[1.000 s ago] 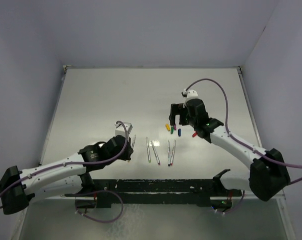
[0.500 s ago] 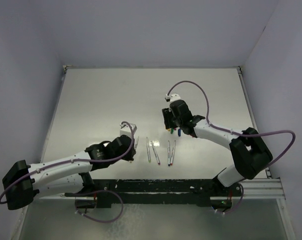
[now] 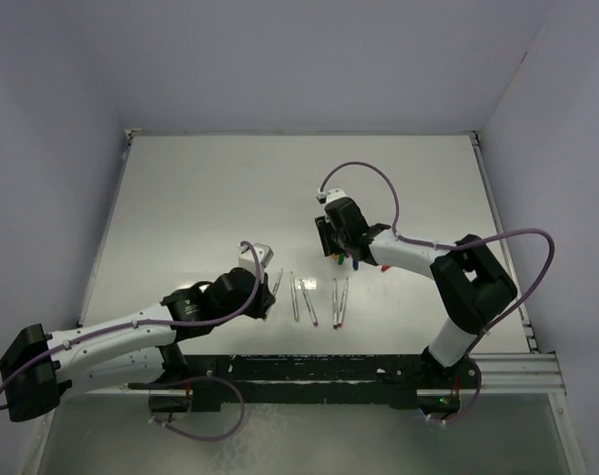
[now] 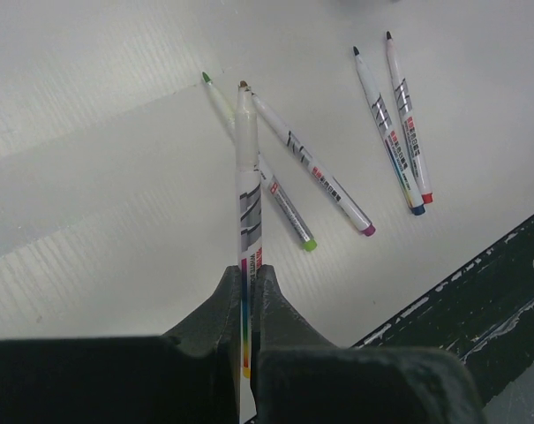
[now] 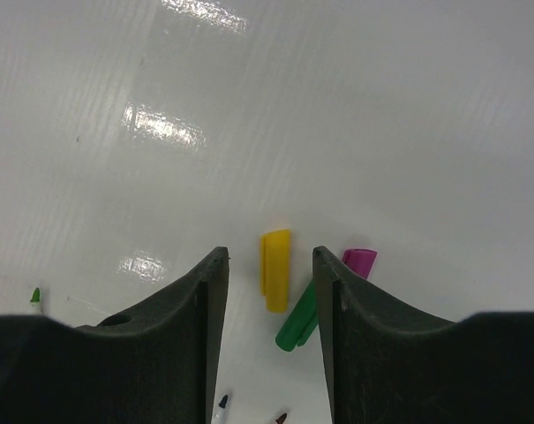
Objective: Insert the pens into the pen caps
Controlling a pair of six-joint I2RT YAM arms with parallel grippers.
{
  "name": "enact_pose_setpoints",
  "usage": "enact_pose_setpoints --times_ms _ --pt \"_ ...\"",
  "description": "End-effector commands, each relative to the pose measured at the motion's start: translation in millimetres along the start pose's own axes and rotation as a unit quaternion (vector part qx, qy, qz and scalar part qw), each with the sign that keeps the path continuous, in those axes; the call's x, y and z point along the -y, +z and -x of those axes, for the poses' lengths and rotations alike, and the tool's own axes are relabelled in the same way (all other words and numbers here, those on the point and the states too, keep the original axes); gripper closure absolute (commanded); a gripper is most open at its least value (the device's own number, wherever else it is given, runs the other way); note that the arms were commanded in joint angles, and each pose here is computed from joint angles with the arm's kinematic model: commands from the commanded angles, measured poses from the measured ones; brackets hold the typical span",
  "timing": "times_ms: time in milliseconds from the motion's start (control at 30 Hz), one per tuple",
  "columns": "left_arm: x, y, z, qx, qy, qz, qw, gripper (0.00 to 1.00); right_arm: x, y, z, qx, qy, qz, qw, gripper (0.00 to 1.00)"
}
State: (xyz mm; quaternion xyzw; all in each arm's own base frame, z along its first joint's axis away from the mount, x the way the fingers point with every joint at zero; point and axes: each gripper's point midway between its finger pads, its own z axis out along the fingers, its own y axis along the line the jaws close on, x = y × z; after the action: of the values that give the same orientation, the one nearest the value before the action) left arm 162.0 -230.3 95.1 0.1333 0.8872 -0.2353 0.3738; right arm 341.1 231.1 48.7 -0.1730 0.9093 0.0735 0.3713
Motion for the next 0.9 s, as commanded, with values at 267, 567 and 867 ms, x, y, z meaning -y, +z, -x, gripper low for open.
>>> enact_pose_setpoints --times_ms 267,567,867 --pt "17.2 2.1 10.5 0.017 0.008 -0.037 0.999 1.00 -3.4 7.8 2.5 0.004 -0.008 -0.001 1.000 0.59" --pt "15.7 4.2 8.8 0.013 0.007 -0.031 0.999 1.00 -0.9 13.7 -6.8 -0.010 -0.009 -0.009 1.000 0.62" --pt "14.0 4.5 7.2 0.010 0.003 -0.026 1.000 1.00 -0.5 17.6 -20.5 -0.031 -0.008 -0.012 0.999 0.66"
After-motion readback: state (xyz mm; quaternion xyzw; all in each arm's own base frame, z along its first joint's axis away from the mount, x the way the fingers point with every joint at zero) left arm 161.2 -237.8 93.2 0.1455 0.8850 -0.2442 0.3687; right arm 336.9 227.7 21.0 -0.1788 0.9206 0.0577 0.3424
